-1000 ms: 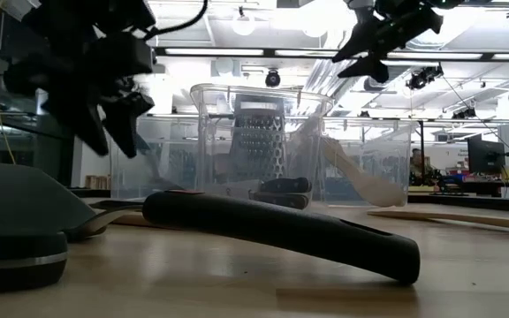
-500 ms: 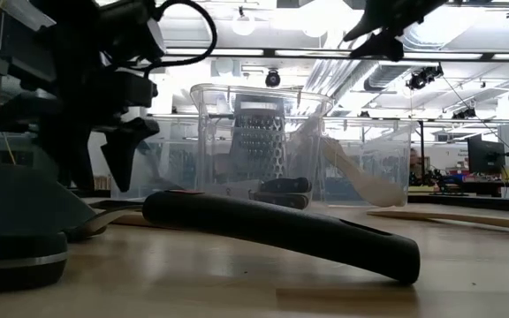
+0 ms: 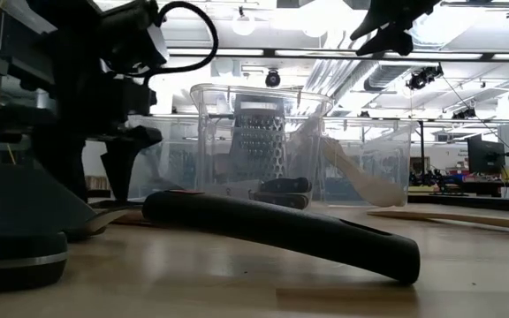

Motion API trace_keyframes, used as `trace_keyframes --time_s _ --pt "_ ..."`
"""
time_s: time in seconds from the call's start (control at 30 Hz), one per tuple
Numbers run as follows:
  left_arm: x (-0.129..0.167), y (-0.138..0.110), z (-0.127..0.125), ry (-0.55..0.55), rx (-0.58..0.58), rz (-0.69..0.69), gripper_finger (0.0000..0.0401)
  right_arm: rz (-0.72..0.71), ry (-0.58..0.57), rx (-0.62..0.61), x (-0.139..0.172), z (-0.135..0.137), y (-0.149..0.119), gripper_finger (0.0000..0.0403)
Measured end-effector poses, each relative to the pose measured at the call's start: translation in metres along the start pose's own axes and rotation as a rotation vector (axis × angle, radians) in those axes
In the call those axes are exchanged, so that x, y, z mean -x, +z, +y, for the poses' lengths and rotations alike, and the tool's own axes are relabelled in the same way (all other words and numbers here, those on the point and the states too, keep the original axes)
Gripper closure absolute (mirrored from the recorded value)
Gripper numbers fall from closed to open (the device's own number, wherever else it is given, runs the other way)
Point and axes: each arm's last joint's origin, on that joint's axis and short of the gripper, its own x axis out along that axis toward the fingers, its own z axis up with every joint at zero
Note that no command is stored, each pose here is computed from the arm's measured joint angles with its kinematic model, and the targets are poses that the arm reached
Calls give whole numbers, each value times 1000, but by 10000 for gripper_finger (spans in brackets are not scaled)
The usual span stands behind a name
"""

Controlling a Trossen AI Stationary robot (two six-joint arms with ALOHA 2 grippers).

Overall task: Pick & Place Kitchen Items
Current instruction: Put the black table knife into the middle transparent bin

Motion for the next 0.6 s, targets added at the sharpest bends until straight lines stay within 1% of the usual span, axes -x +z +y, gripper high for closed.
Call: trace_keyframes --time_s 0.13,0.23,0.4,0.5,0.6 --pt "-5 0 1 -2 9 9 173 6 12 10 -1 4 -1 172" --pt "-9 0 1 -3 9 26 188 7 11 13 -1 5 -1 172" --pt "-10 0 1 5 14 27 239 8 15 7 -1 6 -1 172" --pt "-10 -1 1 12 44 38 274 9 21 0 -1 6 -1 172" --pt "-13 -1 0 -2 48 53 308 9 25 -3 -1 6 -1 172"
